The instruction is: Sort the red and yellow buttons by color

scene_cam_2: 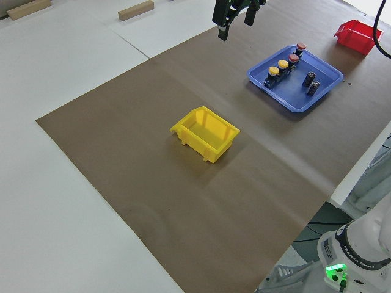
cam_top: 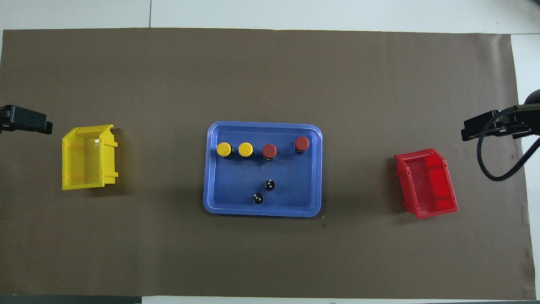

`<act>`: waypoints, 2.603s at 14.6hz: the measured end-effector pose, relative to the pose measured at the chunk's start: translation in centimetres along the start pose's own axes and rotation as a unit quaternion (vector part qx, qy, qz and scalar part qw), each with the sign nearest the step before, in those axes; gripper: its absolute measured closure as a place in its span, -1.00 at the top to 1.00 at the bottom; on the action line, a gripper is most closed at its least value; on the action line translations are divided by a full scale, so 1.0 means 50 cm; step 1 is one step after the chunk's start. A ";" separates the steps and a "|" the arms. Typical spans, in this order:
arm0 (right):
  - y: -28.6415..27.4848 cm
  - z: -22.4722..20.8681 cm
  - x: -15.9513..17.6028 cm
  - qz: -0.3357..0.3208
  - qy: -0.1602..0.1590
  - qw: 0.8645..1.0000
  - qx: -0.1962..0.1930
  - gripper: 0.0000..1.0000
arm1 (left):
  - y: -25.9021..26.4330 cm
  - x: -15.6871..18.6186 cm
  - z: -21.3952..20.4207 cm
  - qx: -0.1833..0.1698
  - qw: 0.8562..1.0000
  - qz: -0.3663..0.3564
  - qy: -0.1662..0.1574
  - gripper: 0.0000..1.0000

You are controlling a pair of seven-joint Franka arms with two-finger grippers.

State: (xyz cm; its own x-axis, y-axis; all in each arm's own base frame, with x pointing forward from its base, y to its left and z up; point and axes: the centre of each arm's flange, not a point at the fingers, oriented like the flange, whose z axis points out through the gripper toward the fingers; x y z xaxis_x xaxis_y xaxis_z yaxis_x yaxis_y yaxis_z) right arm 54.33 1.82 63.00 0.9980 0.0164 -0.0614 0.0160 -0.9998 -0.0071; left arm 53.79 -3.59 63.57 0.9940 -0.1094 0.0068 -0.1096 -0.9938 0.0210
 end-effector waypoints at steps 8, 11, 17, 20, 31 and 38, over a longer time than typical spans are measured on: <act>-0.323 0.145 0.159 0.013 0.029 0.999 -0.005 1.00 | 0.000 0.000 0.000 0.000 1.000 0.000 0.000 1.00; -0.367 0.212 0.176 0.011 0.032 0.999 -0.007 1.00 | 0.000 0.000 0.000 0.000 1.000 0.000 0.000 1.00; -0.432 0.308 0.167 0.016 0.040 0.999 0.003 1.00 | 0.000 0.000 0.000 0.000 1.000 0.000 0.000 1.00; -0.470 0.380 0.154 0.013 0.060 0.998 0.010 1.00 | 0.000 0.000 0.000 0.000 1.000 0.000 0.000 1.00; -0.531 0.548 0.108 -0.007 0.045 0.999 0.001 0.87 | 0.000 0.000 0.000 0.000 1.000 0.000 0.000 1.00; -0.557 0.560 0.087 -0.018 0.046 0.999 0.004 0.73 | 0.000 0.000 0.000 0.000 1.000 0.000 0.000 1.00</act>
State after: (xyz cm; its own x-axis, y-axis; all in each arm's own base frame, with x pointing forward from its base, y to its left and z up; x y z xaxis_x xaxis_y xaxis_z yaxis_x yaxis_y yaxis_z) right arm 56.50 29.90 35.00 0.9982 0.0513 0.0314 0.0519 -0.9985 -0.0159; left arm 53.79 -3.59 63.57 0.9940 -0.1094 0.0066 -0.1095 -0.9938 0.0210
